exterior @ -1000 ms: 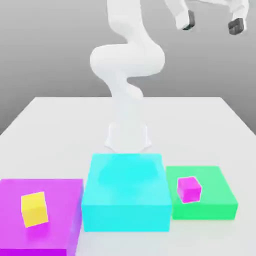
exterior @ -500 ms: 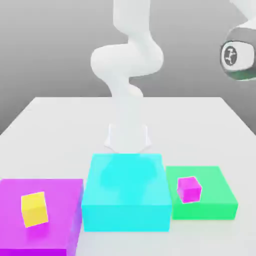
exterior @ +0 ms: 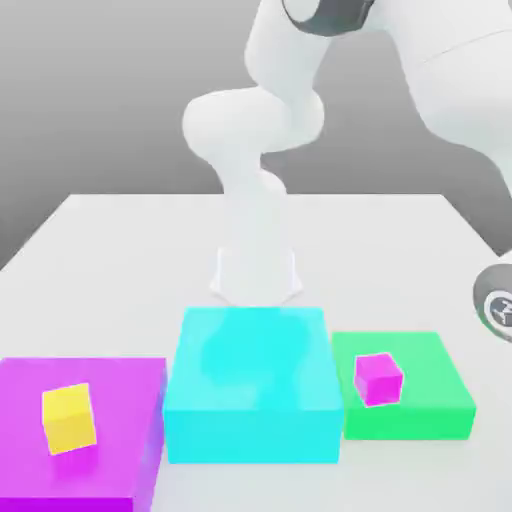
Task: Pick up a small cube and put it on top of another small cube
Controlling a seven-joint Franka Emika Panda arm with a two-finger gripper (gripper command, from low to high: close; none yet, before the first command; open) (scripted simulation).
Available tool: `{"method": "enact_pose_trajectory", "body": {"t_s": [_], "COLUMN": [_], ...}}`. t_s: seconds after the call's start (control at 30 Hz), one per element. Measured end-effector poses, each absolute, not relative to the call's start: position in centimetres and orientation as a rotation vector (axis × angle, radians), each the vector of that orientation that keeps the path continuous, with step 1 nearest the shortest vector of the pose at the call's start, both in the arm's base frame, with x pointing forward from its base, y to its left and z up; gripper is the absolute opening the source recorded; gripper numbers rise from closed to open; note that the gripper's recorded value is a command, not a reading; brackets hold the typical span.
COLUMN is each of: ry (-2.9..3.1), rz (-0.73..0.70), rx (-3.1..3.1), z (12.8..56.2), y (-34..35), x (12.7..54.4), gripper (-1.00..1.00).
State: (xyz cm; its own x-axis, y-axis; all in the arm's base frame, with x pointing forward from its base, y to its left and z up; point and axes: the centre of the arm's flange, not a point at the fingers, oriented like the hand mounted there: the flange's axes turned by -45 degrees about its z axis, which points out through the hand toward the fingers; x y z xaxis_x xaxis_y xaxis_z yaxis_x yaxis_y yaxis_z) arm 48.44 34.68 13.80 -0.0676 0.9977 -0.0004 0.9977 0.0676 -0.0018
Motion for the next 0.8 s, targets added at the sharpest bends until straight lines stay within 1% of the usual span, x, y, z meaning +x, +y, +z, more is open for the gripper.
{"method": "enact_pose_trajectory", "body": {"t_s": [0.03,0.07,0.2,0.33,0.57,0.8], "ry": [-2.295,-2.296,-2.287,-2.145,-1.857,-1.561], "rz": [0.003,0.002,0.002,0.002,0.003,0.002], "rx": [-2.144,-2.143,-2.151,-2.279,-2.51,-2.713], "z": [13.3,13.8,19.2,22.8,27.4,30.2], "y": [34.7,34.7,34.5,31.1,24.4,18.2], "x": [48.4,48.4,48.4,47.1,43.6,38.6], "gripper": [-1.0,-1.0,-1.0,-1.0,-1.0,-1.0]}}
